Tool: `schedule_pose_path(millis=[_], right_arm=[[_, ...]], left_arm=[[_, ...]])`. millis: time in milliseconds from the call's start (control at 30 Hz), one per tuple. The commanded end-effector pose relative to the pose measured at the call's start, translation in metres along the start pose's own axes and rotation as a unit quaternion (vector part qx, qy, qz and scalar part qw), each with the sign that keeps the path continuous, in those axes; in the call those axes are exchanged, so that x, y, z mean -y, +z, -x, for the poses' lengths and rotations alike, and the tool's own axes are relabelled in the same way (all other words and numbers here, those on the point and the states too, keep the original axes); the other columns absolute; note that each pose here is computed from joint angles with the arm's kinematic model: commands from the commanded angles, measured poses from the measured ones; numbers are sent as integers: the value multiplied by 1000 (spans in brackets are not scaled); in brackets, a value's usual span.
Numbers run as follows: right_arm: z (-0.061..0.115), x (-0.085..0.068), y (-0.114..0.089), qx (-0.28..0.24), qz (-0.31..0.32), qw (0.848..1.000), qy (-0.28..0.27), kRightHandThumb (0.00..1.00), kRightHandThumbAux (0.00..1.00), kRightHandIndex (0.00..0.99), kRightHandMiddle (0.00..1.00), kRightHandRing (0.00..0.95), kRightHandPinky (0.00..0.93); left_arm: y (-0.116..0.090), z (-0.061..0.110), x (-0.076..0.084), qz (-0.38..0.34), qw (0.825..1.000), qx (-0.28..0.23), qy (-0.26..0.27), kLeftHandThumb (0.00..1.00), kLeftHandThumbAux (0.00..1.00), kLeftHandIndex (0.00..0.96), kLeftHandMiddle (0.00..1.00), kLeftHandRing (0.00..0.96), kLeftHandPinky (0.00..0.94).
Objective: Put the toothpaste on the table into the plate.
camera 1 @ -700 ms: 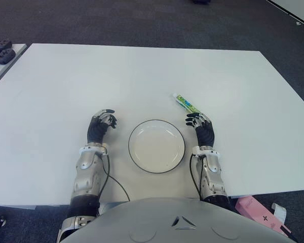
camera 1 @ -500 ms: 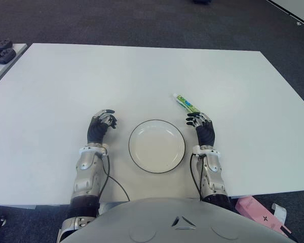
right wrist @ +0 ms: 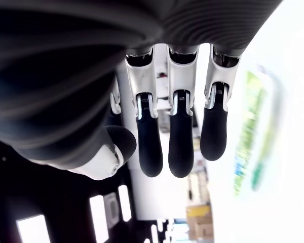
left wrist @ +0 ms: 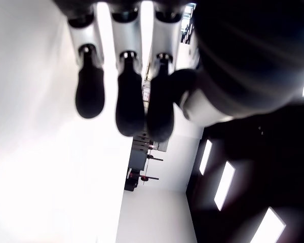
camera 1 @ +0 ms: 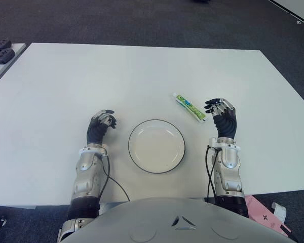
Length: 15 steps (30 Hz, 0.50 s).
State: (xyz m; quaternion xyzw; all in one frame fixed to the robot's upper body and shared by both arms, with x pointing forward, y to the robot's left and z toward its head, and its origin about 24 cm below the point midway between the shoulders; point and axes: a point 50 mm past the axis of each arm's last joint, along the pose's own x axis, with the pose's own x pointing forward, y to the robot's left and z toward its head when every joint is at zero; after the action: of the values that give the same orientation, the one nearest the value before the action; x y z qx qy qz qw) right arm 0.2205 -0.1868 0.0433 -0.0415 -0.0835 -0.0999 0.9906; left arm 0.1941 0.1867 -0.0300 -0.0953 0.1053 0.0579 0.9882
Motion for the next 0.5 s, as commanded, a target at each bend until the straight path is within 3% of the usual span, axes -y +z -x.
schedule_pose_path(millis=[33, 200, 400, 500], right_arm=[[-13, 1, 13, 42, 49, 998, 6, 702, 726, 427, 483, 479, 497], [-22, 1, 24, 74, 81, 994, 11, 702, 725, 426, 478, 473, 483], [-35, -1, 35, 94, 135, 985, 41, 697, 725, 416, 393, 380, 356], [-46, -1, 38, 93, 165, 980, 54, 691, 725, 408, 300, 294, 268]], left_arm=[[-27, 12, -3, 6, 997, -73, 19, 709, 716, 435, 637, 632, 624], [-27, 11, -2, 5, 997, -74, 18, 709, 716, 435, 639, 633, 622], [-26, 11, 0, -2, 997, -70, 16, 708, 716, 435, 637, 629, 619], [-26, 11, 1, -3, 997, -70, 15, 708, 717, 435, 638, 629, 617]])
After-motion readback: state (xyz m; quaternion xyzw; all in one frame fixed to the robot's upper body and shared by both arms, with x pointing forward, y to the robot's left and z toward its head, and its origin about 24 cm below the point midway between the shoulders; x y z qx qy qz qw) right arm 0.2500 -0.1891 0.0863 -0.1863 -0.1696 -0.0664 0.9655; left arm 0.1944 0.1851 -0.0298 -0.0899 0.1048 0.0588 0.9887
